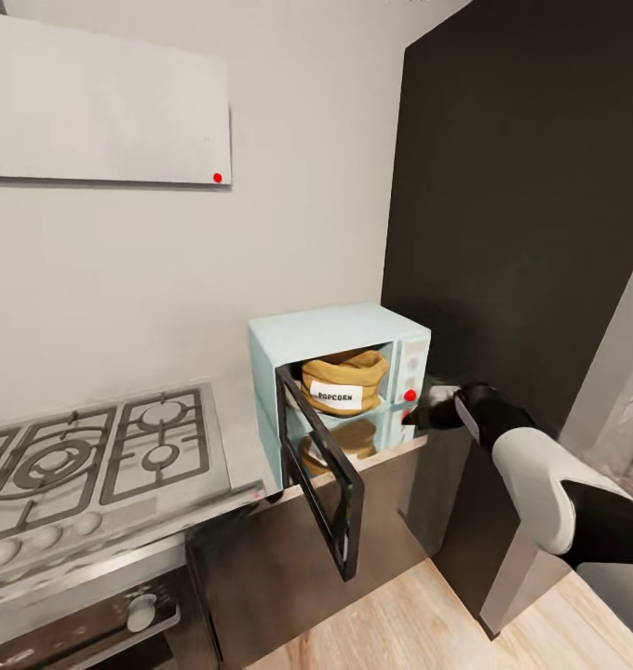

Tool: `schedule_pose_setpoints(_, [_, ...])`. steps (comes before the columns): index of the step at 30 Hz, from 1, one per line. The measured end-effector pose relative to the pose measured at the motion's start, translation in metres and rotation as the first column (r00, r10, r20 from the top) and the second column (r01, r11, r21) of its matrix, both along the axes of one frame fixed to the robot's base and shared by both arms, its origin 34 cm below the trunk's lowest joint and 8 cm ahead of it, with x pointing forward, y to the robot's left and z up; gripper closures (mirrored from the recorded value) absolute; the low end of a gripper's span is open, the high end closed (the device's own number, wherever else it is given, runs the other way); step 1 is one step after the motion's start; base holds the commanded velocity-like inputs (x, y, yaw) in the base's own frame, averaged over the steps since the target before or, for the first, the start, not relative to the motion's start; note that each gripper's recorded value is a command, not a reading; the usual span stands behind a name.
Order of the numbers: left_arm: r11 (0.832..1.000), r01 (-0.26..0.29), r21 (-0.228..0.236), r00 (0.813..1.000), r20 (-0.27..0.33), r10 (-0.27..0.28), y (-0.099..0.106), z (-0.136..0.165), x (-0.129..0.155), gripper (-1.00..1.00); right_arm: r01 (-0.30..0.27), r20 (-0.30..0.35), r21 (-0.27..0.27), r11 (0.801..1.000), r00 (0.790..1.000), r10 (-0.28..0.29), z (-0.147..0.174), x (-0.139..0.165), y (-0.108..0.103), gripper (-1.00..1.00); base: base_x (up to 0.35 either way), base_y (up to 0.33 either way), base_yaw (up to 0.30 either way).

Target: In the kitchen, take the popcorn bag from the countertop, put it into the microwave, and heat it until the popcorn is cooked so the cooked popcorn ends up inside the bag.

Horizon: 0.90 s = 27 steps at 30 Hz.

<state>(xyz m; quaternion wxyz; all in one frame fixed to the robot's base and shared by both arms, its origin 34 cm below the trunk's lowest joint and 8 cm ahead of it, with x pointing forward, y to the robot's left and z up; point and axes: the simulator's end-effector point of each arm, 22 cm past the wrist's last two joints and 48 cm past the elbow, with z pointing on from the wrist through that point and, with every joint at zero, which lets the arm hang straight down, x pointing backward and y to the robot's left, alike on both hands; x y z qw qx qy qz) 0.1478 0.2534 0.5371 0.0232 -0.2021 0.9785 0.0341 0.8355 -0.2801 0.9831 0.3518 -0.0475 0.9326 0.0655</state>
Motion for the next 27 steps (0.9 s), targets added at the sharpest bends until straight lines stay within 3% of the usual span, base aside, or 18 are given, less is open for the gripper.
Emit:
schedule_pose_setpoints(3, [1.000,0.001,0.001,1.000,0.000,-0.001,0.001,0.000,0.000,-1.00,-0.120,0.166,0.037,0.992,0.980,0.112,0.000,0.009,0.026,-1.00,-0.001,0.000,0.000])
schedule_pose_setpoints(6, [1.000,0.001,0.001,1.000,0.000,-0.001,0.001,0.000,0.000,-1.00,-0.211,0.243,0.066,0.975,0.952,0.189,0.010,0.010,0.046,-1.00,0.000,0.000,0.000])
schedule_pose_setpoints(13, [1.000,0.001,0.001,1.000,0.001,-0.001,0.001,0.000,0.000,-1.00,-0.242,0.255,0.083,0.967,0.943,0.214,0.012,0.009,0.056,-1.00,0.000,0.000,0.000])
schedule_pose_setpoints(15, [1.000,0.001,0.000,1.000,0.001,-0.001,0.001,0.000,0.000,-1.00,-0.217,0.287,0.166,0.962,0.944,0.164,0.022,0.013,0.061,-1.00,0.000,0.000,0.000])
schedule_pose_setpoints(19, [1.000,0.002,0.000,1.000,0.001,-0.002,0.001,0.000,0.000,-1.00,-0.237,0.307,0.200,0.951,0.937,0.169,0.030,0.012,0.063,-1.00,0.000,0.000,0.000])
schedule_pose_setpoints(21, [1.000,0.003,-0.001,1.000,0.002,-0.003,0.000,0.000,0.001,-1.00,-0.323,0.363,0.214,0.922,0.902,0.232,0.040,0.008,0.077,-1.00,0.000,0.000,0.000])
schedule_pose_setpoints(23, [1.000,0.004,-0.001,1.000,0.002,-0.004,0.000,0.000,0.001,-1.00,-0.458,0.475,0.185,0.869,0.816,0.329,0.053,-0.002,0.098,-1.00,0.034,-0.003,0.000])
schedule_pose_setpoints(24, [1.000,0.004,-0.001,1.000,0.003,-0.004,0.000,0.000,0.001,-1.00,-0.490,0.506,0.173,0.854,0.788,0.349,0.055,-0.006,0.103,-1.00,0.134,-0.045,0.000])
schedule_pose_setpoints(25, [1.000,0.002,0.000,1.000,0.002,-0.002,0.001,0.000,0.001,-1.00,-0.505,0.521,0.167,0.847,0.774,0.359,0.055,-0.009,0.105,-1.00,0.164,-0.069,0.000])
schedule_pose_setpoints(27, [1.000,0.001,0.000,1.000,0.002,-0.001,0.001,0.000,0.000,-1.00,-0.513,0.528,0.165,0.842,0.767,0.364,0.053,-0.011,0.107,-1.00,0.202,-0.078,0.000])
